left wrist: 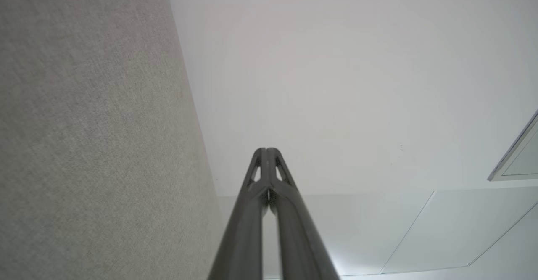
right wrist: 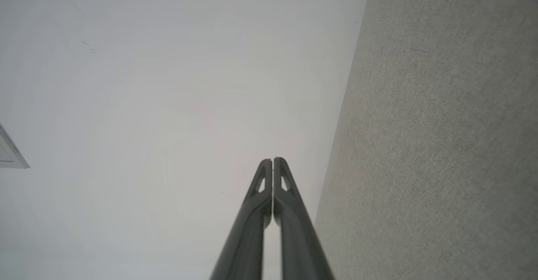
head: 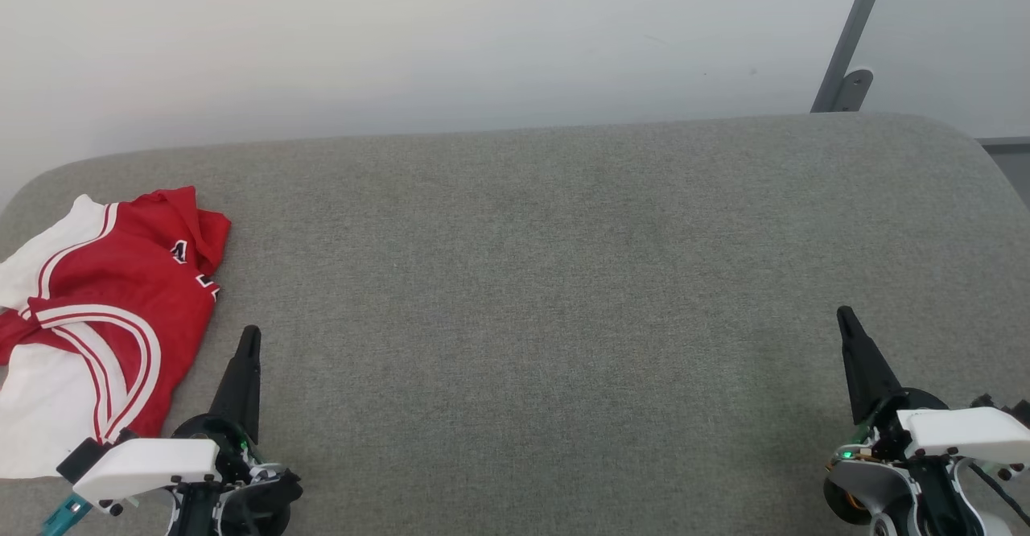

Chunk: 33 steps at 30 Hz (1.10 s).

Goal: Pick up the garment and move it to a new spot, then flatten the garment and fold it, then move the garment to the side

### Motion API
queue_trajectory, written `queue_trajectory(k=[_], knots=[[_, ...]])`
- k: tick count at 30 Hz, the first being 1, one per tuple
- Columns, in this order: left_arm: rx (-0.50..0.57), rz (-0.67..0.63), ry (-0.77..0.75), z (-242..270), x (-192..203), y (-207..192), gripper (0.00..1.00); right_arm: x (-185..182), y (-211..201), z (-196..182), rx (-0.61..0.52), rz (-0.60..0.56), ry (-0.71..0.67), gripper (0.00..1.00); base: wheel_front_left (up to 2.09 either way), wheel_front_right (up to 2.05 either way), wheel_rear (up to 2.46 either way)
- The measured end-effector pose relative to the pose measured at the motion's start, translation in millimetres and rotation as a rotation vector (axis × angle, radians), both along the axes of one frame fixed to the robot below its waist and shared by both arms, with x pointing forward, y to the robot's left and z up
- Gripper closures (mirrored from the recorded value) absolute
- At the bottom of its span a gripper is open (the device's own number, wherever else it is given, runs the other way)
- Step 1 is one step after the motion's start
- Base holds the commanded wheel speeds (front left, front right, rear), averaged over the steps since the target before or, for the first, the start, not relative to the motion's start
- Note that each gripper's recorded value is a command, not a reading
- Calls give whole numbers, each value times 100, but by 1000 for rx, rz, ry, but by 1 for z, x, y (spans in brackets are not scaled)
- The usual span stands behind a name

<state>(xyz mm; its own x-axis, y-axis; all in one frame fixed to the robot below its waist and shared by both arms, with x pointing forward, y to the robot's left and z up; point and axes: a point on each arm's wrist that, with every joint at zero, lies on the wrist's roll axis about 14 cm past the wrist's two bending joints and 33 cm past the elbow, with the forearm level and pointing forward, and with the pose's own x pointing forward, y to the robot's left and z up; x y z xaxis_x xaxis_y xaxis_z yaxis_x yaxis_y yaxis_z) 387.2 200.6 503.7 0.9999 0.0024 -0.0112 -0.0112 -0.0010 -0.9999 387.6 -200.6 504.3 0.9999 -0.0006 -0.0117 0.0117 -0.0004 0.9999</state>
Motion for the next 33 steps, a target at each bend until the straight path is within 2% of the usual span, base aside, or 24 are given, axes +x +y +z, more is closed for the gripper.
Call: queue_trajectory(k=[33], knots=[[0,0,0,0,0,0,100,0,0,0,0,0,0,100,0,0,0]])
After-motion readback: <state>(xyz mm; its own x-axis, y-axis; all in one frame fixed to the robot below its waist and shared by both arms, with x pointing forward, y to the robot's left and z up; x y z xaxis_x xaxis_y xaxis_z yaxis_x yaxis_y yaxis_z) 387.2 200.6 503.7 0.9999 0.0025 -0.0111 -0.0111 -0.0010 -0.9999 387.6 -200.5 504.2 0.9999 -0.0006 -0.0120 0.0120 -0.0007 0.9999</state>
